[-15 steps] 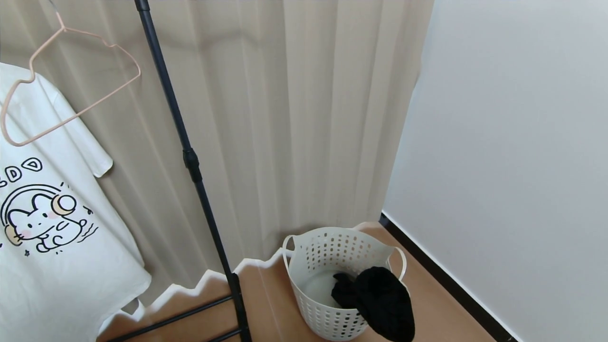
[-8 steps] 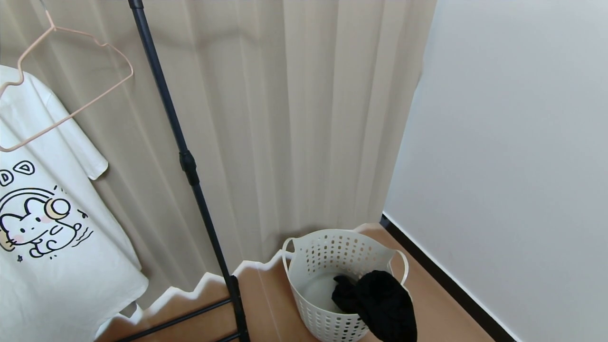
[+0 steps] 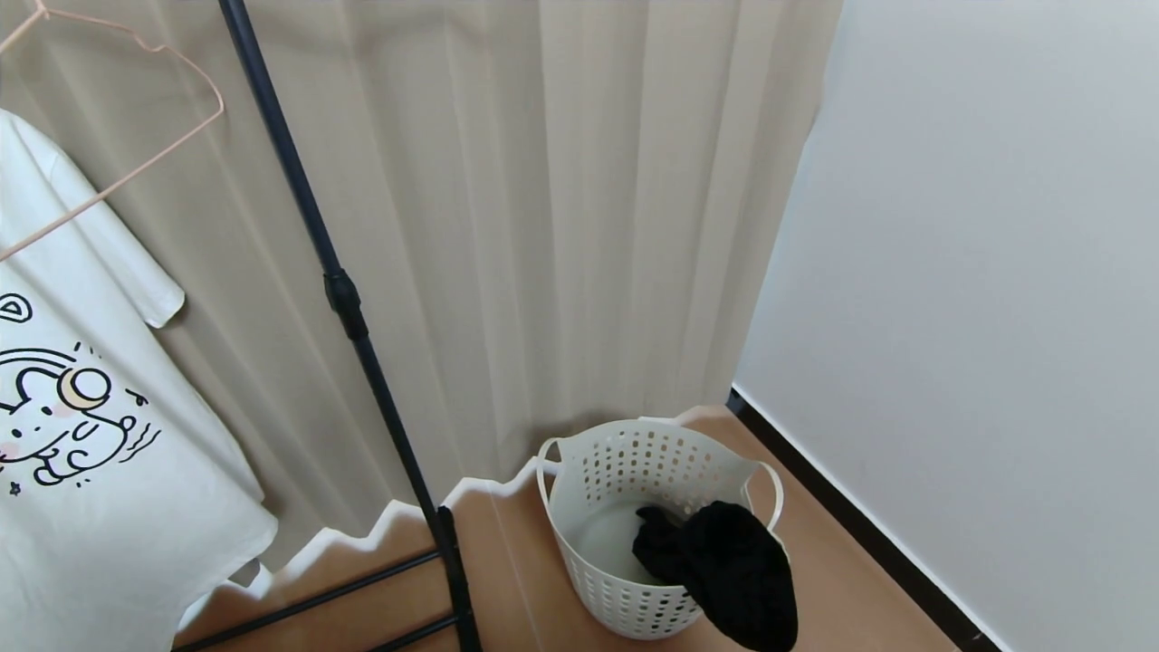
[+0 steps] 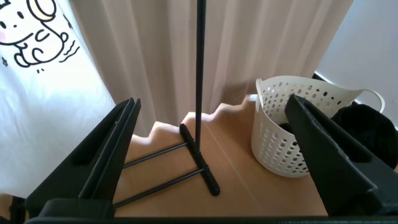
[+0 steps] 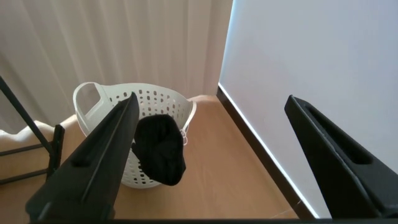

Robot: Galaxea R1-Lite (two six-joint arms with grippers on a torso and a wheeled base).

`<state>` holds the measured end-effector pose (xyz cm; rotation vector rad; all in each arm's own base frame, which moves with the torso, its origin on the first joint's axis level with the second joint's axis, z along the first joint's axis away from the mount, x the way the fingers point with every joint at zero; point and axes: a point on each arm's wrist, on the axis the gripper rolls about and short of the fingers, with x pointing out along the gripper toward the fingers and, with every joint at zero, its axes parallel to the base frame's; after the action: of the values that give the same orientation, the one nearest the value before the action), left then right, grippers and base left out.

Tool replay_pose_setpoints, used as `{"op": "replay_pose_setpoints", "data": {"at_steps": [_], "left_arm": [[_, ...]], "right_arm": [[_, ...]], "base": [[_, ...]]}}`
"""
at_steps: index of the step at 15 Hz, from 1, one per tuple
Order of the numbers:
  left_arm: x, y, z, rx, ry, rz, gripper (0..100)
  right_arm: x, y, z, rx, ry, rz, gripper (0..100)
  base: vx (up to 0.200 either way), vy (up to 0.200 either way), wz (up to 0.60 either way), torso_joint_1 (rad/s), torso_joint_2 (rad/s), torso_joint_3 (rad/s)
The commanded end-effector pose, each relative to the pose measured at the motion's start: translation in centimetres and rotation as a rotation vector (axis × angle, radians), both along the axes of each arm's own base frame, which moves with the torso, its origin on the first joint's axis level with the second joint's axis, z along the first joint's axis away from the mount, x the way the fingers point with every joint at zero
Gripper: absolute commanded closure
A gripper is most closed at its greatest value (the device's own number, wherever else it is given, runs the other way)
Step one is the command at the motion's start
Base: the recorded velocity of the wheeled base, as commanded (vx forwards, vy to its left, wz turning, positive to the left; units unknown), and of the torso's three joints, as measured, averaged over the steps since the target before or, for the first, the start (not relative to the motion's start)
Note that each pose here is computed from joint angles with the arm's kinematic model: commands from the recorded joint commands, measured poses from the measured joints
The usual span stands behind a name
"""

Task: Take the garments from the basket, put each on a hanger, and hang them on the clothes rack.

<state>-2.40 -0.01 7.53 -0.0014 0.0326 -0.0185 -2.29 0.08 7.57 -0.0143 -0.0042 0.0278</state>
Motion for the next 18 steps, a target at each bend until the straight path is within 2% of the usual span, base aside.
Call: {"op": "replay_pose_setpoints", "data": {"at_steps": [1, 18], "left_arm": [[0.01, 0.0, 0.01, 0.0, 0.001, 0.0, 0], [0.0, 0.0, 0.0, 0.0, 0.0, 0.0, 0]], "right_arm": [[0.01, 0.0, 0.01, -0.001, 0.001, 0.001, 0], [0.01, 0.0, 0.01, 0.002, 0.001, 0.001, 0]], "base": [[0.0, 0.0, 0.0, 0.007, 0.0, -0.203], [0.0, 0.0, 0.0, 0.002, 0.0, -0.196]]}}
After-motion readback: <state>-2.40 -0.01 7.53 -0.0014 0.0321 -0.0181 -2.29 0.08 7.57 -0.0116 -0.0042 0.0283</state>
